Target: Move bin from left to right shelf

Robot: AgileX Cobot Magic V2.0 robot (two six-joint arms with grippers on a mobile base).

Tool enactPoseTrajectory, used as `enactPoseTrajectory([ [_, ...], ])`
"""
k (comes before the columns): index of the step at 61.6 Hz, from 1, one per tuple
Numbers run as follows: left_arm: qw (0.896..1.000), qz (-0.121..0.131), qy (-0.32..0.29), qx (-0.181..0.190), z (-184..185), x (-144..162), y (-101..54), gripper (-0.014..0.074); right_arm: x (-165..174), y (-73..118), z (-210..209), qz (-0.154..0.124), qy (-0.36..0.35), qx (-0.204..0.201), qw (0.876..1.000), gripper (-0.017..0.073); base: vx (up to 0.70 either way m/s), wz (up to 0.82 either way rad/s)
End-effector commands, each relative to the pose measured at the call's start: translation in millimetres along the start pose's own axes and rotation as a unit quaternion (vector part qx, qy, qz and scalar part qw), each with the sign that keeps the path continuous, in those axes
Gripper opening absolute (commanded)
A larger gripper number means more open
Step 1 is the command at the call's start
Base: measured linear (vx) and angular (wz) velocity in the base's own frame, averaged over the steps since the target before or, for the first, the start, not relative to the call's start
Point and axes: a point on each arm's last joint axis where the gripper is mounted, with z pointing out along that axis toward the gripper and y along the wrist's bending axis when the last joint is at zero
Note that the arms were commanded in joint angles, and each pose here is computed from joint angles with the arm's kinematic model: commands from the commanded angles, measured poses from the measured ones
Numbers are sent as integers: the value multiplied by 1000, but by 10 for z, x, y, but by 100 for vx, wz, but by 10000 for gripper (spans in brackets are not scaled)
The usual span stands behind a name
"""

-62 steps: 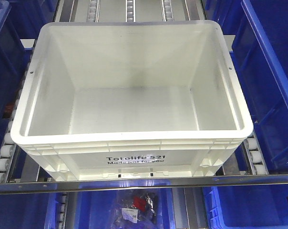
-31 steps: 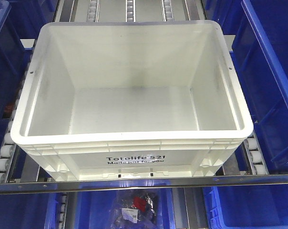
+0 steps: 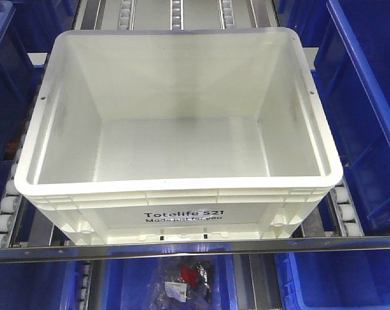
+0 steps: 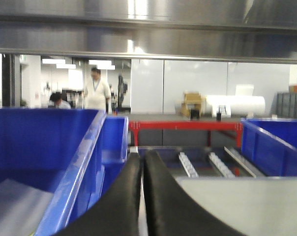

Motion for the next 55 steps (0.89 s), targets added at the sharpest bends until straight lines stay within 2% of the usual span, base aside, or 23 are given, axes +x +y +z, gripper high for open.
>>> enactPoseTrajectory([
  [1,1000,-4,14,1,89,-213,-15,-8,-278,4,36,-10,-7,2,1000,-8,0,0],
  [8,997,-4,80,-1,220,-279,-21,-8,-384,3,169,-10,49,6,999,-8,0,0],
  [13,992,-4,123,-4,310,-225,-19,-8,-342,0,285,-10,109,8,994,-8,0,0],
  [24,979,-7,206,-7,409,-69,-13,-8,-96,-8,540,-11,235,13,972,-8,0,0],
  [34,974,-8,227,-7,416,-3,-11,-8,70,-10,696,-9,310,15,951,-8,0,0],
  [39,973,-8,230,-7,413,3,-11,0,110,-11,731,-9,327,15,945,-2,0,0],
  [43,972,-8,236,-7,408,10,-11,38,132,-8,745,-13,337,12,941,30,0,0],
  [47,971,-9,238,-7,404,9,-12,114,142,12,748,-13,342,0,940,89,0,0],
  [55,971,2,238,-3,383,-53,-18,362,139,83,747,-15,340,-42,939,337,0,0],
])
